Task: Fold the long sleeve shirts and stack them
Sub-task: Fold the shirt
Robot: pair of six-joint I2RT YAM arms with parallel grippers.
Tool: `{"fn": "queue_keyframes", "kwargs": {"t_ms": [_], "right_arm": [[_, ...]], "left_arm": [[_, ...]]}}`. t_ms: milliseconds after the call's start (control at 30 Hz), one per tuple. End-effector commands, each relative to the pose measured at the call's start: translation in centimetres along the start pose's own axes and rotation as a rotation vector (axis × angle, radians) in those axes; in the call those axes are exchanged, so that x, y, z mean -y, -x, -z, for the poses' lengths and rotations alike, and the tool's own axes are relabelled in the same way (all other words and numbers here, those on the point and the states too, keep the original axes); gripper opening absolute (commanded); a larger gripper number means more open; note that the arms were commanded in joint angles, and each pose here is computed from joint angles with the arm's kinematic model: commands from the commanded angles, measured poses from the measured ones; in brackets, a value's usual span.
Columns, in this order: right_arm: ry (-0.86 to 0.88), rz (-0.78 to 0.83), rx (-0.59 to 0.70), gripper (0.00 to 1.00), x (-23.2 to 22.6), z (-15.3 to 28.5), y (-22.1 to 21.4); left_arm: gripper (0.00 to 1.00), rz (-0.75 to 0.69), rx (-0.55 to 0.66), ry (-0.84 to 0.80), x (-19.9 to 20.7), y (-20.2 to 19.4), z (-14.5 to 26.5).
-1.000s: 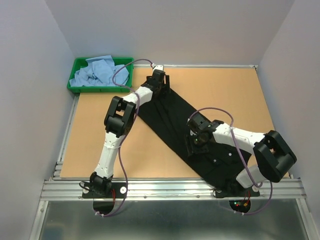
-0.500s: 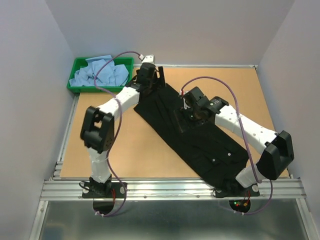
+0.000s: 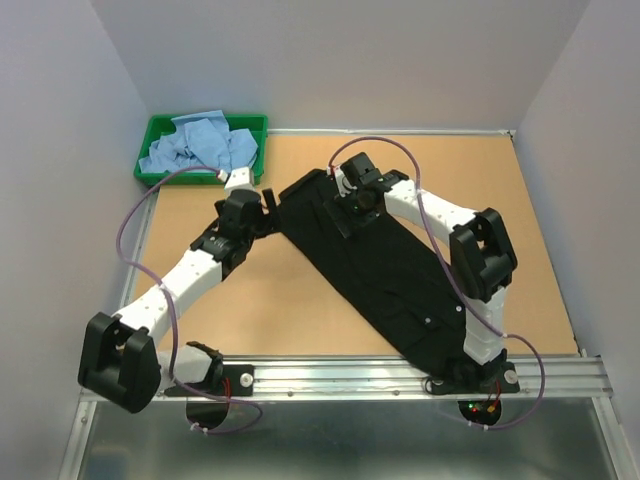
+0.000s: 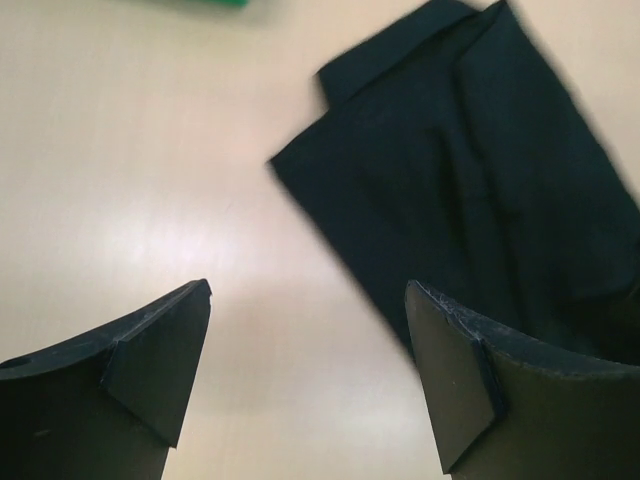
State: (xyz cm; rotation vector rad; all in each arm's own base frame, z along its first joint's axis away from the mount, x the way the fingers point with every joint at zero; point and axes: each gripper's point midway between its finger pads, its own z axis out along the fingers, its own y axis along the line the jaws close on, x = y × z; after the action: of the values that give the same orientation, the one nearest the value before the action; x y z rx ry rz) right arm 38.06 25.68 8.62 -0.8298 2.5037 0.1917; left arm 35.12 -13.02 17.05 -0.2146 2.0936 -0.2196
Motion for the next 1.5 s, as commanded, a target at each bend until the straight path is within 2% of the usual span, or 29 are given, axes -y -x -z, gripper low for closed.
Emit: {"fn": "queue_keyframes", "kwargs": {"t_ms": [0,100,233,433,600,733,800,967,1033,1200,1300,1400,1433,1467], "right_arm": [[0.029,0.078,0.182,1.0,0.0,-0.6,6.6],[0.078,0.083,0.197,1.0,-0.8,-3.3,7.8],[0.113,0.086,0.207,1.0,-1.6,-4.9,8.8],[0.111,0.08,0.167,1.0,-1.4,-8.4,8.0],[-0.046,-0.016,0.159,1.0,1.3,-10.7,8.5],[-0.268,-0.183,0.16,1.0,7.0,-12.3,8.3],[-0.322,-0.309,0.182,0.99,9.2,-12.3,8.5],[-0.42,-0.632,0.258,0.97,16.7,-11.5,8.6],[-0.45,-0.677,0.28,0.97,18.4,-11.1,8.8],[-0.423,-0.639,0.362,0.98,19.5,-8.1,12.1],[-0.401,-0.613,0.422,0.99,19.1,-3.4,14.0],[-0.416,-0.598,0.431,1.0,19.0,-0.6,13.6],[-0.434,-0.594,0.386,1.0,18.8,-1.0,11.7],[-0.439,-0.596,0.419,1.0,18.7,1.6,12.2]], "left_arm": [[0.9,0.046,0.06,0.056,-2.7,-0.6,1.9],[0.91,0.048,0.074,0.073,-4.3,-2.4,2.6],[0.91,0.056,0.1,0.069,-4.6,-2.2,3.0],[0.91,0.049,0.104,0.081,-4.7,-2.1,2.8],[0.91,0.047,0.1,0.089,-4.8,-2.2,2.7],[0.9,0.048,0.102,0.096,-5.0,-2.3,2.6],[0.91,0.046,0.098,0.1,-5.0,-2.4,2.5],[0.91,0.043,0.088,0.105,-5.1,-2.7,2.3],[0.91,0.04,0.082,0.109,-5.1,-2.8,2.2],[0.91,0.038,0.073,0.108,-5.1,-3.0,2.2],[0.91,0.042,0.08,0.099,-4.9,-2.7,2.3],[0.91,0.044,0.079,0.084,-4.6,-2.6,2.4],[0.91,0.044,0.077,0.08,-4.5,-2.6,2.4],[0.91,0.047,0.074,0.066,-4.2,-2.6,2.4]]}}
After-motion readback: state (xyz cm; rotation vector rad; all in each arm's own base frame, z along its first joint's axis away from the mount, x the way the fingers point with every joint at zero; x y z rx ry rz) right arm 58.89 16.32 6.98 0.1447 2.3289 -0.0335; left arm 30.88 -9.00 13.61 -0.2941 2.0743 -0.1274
